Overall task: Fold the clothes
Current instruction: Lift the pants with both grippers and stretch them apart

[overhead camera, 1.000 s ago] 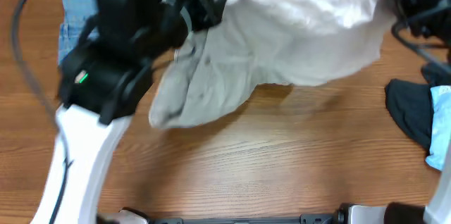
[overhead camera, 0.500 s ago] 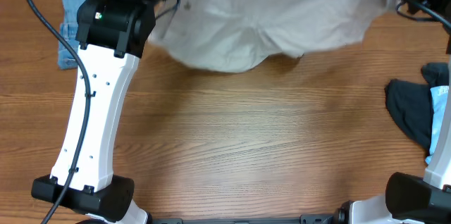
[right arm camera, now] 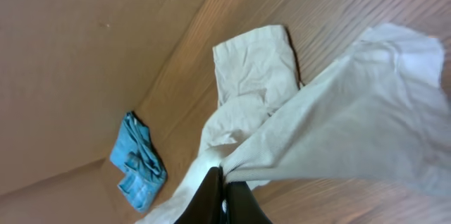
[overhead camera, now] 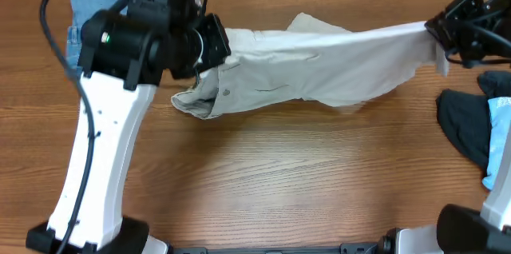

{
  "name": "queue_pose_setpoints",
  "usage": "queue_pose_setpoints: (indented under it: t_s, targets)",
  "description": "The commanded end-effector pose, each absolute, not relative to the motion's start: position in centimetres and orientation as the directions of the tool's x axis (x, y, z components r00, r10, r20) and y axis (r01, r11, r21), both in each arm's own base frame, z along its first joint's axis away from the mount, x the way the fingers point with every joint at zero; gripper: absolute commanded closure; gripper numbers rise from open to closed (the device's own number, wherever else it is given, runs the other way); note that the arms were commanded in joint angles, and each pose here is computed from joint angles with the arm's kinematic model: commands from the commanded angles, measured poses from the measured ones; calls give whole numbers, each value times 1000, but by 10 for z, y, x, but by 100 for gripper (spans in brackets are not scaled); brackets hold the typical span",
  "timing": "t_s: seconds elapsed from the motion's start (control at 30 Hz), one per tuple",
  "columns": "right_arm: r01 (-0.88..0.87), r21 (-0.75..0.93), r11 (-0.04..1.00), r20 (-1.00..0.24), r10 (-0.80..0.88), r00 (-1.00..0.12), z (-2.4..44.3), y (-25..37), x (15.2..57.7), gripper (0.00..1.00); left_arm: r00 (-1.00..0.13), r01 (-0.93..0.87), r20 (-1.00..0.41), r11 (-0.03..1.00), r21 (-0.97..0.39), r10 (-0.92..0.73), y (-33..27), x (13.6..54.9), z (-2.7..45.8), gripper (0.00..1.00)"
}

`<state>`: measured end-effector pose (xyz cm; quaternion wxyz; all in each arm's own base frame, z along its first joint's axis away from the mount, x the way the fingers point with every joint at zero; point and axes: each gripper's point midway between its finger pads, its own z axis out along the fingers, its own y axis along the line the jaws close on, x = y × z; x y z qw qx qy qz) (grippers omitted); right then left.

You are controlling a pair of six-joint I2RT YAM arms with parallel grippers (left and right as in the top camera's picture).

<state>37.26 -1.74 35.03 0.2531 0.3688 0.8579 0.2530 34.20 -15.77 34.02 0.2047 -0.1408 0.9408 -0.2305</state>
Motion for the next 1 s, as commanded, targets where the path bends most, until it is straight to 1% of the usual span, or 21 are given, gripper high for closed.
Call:
queue_pose_setpoints:
  t_s: [0.0,0.1,0.2,0.23,0.33,0.4,0.47,0.63,0.7,0.8,0.87,0.97]
  targets:
    - [447,609,655,-352,729,-587,380,-19,344,96,-815,-165,-457,899,-406,-356,-128,304,374,96]
    - [420,613,669,-358,709,-608,388,-4,328,96,-808,-198,-459,905,-378,-369,-109,273,381,96]
    - [365,612,701,-355,657,-665,388,23,324,96,-797,-208,-468,902,-378,-380,-98,252,388,96]
    - [336,612,716,-354,628,-693,387,37,323,96,-773,-241,-489,901,-362,-404,-86,243,392,96]
    - [301,588,751,-364,578,-730,384,57,319,96,-761,-212,-506,893,-397,-406,-84,230,402,96]
    - [329,543,773,-388,578,-718,380,52,318,96,-769,-201,-497,890,-410,-402,-88,228,403,96]
    - [325,545,773,-393,578,-715,381,52,319,96,-770,-206,-496,891,-403,-402,-87,230,401,96]
    - [280,578,767,-440,581,-685,393,54,337,96,-780,-274,-484,911,-308,-398,-84,258,380,96]
    - [274,594,757,-433,588,-684,391,57,350,96,-803,-295,-453,919,-262,-387,-92,283,361,95]
    - [286,607,741,-393,593,-703,376,63,373,96,-810,-340,-439,921,-189,-389,-97,320,334,95]
    - [289,599,746,-355,572,-739,353,76,396,96,-831,-367,-398,921,-131,-387,-103,346,303,95]
    - [309,570,761,-296,541,-787,319,92,413,96,-878,-379,-302,925,-31,-370,-107,358,260,96]
